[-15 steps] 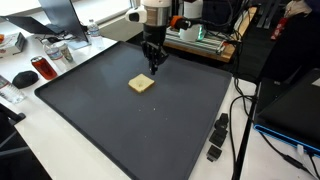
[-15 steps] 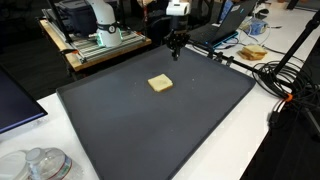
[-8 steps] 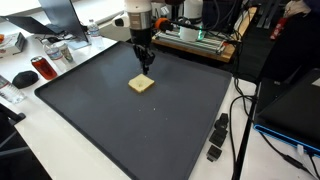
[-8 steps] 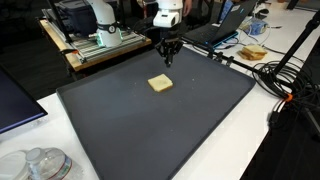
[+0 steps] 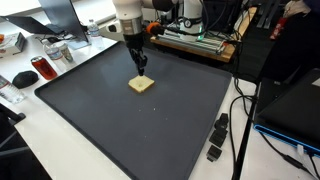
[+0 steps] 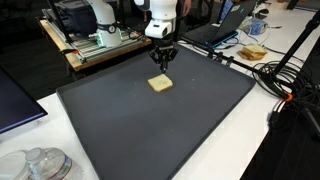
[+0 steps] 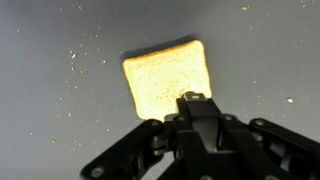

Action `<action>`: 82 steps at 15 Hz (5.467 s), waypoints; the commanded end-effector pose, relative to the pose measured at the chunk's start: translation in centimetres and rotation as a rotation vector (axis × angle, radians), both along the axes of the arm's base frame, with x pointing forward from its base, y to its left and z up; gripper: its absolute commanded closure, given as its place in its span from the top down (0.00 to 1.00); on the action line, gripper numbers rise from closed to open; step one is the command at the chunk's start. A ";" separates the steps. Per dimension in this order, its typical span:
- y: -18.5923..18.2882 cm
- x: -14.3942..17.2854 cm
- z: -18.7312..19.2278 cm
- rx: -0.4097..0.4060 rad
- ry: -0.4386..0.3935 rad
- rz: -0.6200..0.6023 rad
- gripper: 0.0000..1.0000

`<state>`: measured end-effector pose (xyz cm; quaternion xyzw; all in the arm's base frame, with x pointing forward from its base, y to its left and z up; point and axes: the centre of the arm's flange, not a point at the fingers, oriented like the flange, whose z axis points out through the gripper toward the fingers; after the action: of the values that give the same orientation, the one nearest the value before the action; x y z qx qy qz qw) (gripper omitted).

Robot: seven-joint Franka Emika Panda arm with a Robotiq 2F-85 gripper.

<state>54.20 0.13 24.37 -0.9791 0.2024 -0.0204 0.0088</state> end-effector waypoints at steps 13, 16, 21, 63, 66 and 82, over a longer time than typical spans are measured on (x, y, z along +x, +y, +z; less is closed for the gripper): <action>-3.4 2.5 -3.3 0.025 0.038 -0.062 0.05; -3.9 2.5 -4.0 0.021 0.045 -0.084 0.05; -4.4 2.8 -4.7 0.022 0.056 -0.094 0.05; -5.2 3.5 -9.7 0.095 0.070 0.076 0.05; -4.6 3.7 -9.6 0.065 0.071 -0.084 0.05; -3.3 2.6 -9.1 0.019 0.085 -0.076 0.05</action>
<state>57.88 -3.76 17.90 -0.9509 0.3093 0.0115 0.0091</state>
